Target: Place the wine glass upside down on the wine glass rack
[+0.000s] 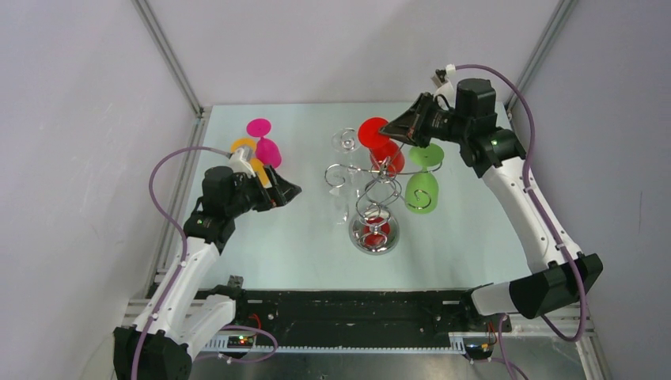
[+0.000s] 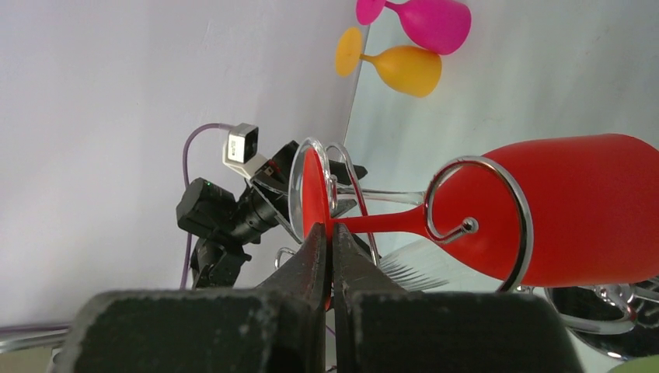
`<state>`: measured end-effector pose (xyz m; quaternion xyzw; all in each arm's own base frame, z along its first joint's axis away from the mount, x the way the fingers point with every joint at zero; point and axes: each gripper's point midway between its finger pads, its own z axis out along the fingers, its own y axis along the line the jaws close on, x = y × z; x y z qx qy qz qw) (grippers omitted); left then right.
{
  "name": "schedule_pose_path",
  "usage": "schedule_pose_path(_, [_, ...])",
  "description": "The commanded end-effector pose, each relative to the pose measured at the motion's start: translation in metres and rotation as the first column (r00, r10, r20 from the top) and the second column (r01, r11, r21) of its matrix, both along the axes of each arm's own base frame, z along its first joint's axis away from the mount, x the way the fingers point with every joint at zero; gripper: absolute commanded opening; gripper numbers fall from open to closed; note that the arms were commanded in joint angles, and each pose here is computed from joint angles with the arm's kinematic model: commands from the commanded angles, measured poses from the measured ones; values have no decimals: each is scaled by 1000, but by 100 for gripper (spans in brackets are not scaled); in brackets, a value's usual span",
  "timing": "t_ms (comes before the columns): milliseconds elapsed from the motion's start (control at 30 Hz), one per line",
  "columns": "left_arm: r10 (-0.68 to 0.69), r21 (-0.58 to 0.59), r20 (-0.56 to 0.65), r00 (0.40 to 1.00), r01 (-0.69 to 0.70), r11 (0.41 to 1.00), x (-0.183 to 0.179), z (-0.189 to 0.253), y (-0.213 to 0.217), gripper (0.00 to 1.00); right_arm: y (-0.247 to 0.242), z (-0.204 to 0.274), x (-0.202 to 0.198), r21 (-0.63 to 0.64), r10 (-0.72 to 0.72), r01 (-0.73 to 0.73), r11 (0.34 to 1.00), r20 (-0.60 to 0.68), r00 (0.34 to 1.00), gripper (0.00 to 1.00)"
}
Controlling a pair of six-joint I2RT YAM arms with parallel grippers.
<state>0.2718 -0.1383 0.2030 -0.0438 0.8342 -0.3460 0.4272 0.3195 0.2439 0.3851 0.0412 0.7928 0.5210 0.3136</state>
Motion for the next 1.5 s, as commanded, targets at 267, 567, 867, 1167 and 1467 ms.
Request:
schedule_pose_path(267, [1, 9, 28, 1000, -1, 1000, 4, 2, 2, 98, -25, 16, -23, 18, -55, 53, 998, 67, 996, 0])
schedule_pose_path(567, [4, 8, 26, 1000, -4, 1000, 4, 2, 3, 98, -46, 16, -6, 42, -127, 124, 991, 57, 990, 0])
schedule_pose_path(867, [3, 8, 25, 1000, -4, 1000, 5, 2, 3, 98, -55, 9, 18, 57, -187, 184, 981, 43, 982, 0])
schedule_pose_path(1167, [7, 5, 22, 1000, -7, 1000, 5, 2, 4, 98, -58, 11, 35, 90, -207, 203, 975, 35, 978, 0])
schedule_pose_path(1467, [8, 6, 23, 1000, -8, 1000, 5, 2, 4, 98, -51, 1, 44, 62, -168, 166, 984, 20, 986, 1])
